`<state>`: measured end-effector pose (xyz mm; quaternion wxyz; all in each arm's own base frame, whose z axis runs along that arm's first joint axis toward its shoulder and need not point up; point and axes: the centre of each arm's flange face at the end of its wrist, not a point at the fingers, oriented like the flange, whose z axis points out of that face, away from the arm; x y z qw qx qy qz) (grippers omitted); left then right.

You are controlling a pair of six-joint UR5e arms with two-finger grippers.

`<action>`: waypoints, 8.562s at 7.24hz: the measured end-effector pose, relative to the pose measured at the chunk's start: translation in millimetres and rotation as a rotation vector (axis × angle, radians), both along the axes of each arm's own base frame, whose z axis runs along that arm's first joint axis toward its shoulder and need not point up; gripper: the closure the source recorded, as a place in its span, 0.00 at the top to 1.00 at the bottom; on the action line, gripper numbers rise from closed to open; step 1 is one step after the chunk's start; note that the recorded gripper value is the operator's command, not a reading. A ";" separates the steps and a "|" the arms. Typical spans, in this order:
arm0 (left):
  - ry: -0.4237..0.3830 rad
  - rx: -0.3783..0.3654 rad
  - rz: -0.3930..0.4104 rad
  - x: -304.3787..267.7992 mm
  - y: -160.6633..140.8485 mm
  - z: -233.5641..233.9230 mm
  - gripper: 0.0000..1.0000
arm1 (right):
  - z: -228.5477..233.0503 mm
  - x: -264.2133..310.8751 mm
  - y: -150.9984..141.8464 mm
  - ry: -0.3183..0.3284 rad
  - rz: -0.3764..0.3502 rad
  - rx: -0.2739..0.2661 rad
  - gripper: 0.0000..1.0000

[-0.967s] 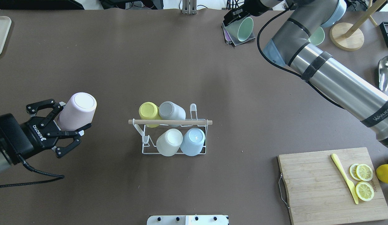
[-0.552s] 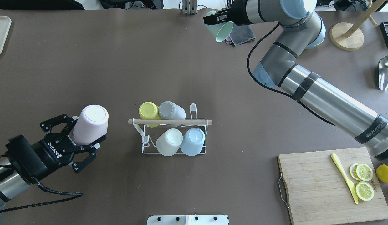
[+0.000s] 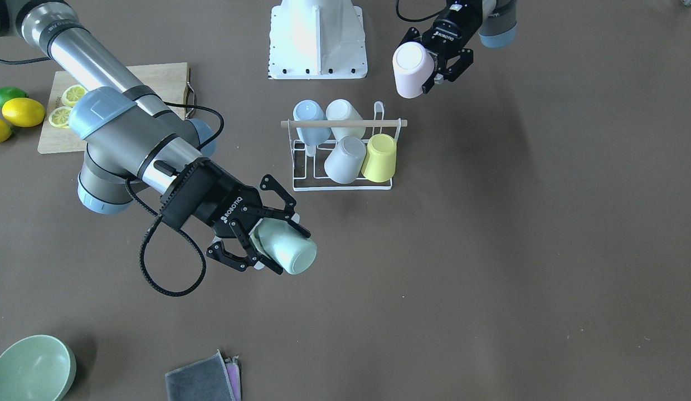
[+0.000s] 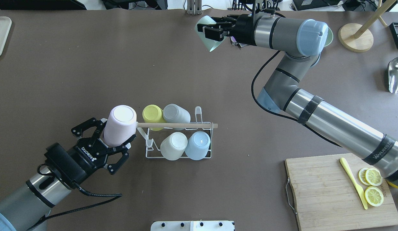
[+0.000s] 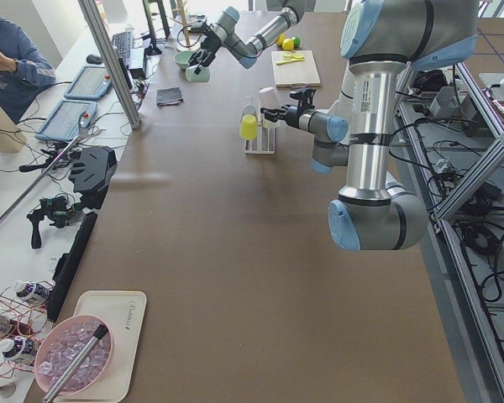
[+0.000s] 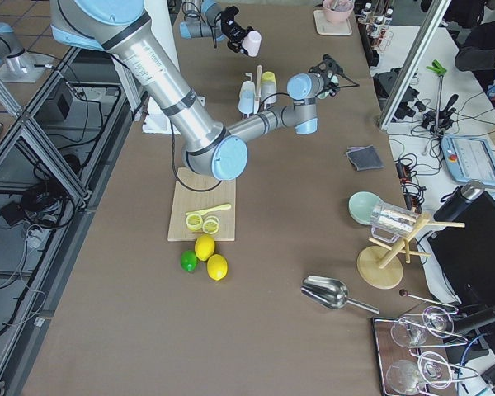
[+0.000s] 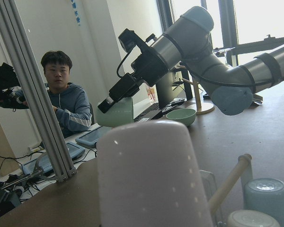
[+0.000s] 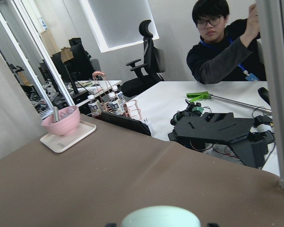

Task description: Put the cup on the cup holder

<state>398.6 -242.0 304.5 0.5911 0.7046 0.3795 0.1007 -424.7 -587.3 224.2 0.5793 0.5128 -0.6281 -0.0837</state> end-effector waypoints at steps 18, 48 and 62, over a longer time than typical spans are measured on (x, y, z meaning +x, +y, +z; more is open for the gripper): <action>0.084 -0.073 -0.111 82.0 22.8 5.1 0.62 | 56.5 -90.7 155.5 -0.388 -0.120 0.181 0.00; 0.083 -0.128 -0.096 15.8 9.8 22.4 0.97 | 50.3 -0.6 14.5 0.026 0.233 0.080 1.00; -0.089 -1.273 0.324 -335.1 -257.8 265.4 0.97 | 234.5 292.8 41.3 0.900 0.000 -1.028 1.00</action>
